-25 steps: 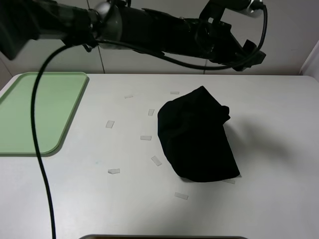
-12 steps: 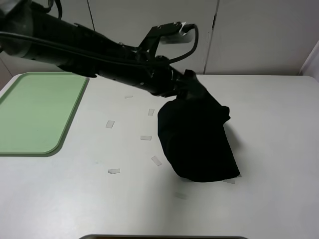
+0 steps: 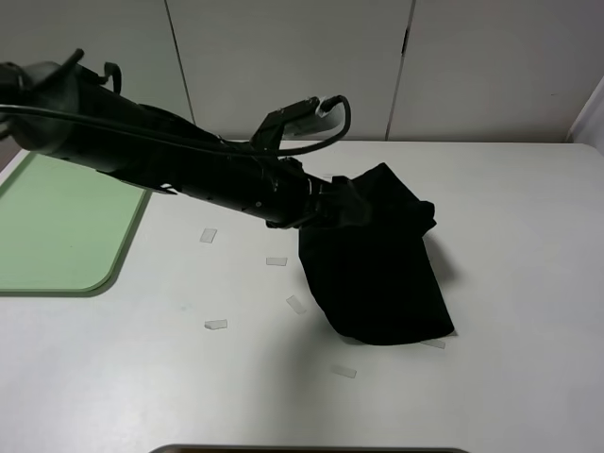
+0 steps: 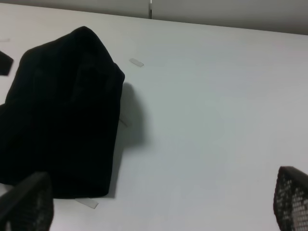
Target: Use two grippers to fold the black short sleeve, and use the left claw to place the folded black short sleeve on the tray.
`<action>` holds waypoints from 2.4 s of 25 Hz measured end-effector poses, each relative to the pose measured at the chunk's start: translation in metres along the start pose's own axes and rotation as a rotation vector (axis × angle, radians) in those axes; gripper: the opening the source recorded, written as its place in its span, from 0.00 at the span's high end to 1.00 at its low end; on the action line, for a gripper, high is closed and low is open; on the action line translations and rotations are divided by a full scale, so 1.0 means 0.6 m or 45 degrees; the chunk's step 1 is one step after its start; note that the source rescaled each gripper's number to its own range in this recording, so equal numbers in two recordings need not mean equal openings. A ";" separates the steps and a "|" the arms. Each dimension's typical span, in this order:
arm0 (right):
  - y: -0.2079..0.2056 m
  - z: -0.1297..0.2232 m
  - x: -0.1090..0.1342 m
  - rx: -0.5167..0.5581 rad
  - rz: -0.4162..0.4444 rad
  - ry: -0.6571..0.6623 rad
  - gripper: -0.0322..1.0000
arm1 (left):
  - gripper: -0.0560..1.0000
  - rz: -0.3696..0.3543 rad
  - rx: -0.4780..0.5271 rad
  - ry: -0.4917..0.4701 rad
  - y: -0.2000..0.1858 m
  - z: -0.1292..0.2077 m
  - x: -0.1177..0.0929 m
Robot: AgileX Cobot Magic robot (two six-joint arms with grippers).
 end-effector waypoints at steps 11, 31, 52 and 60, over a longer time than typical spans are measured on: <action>0.000 0.000 0.000 0.000 0.000 0.000 0.00 | 0.22 -0.007 0.083 -0.022 0.058 0.016 0.033; 0.000 -0.001 0.001 -0.003 -0.008 0.005 0.00 | 0.79 0.283 0.226 0.039 0.101 0.044 -0.041; 0.000 -0.001 0.002 -0.004 -0.013 0.008 0.00 | 0.86 0.452 0.171 0.681 0.081 0.062 -0.107; 0.000 -0.001 0.002 -0.004 -0.013 0.008 0.00 | 0.86 0.563 0.194 0.789 0.081 0.092 -0.140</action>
Point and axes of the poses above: a point on each arm's last joint axis where the gripper is mounted, y pointing out along that axis toward the gripper, x along the wrist's bending axis when the last joint is at zero, z = x × y, the point moved 5 cm from there along y, pointing out along that axis toward the gripper, and after that the axes turned 15 degrees about -y, right-handed, at the moved point
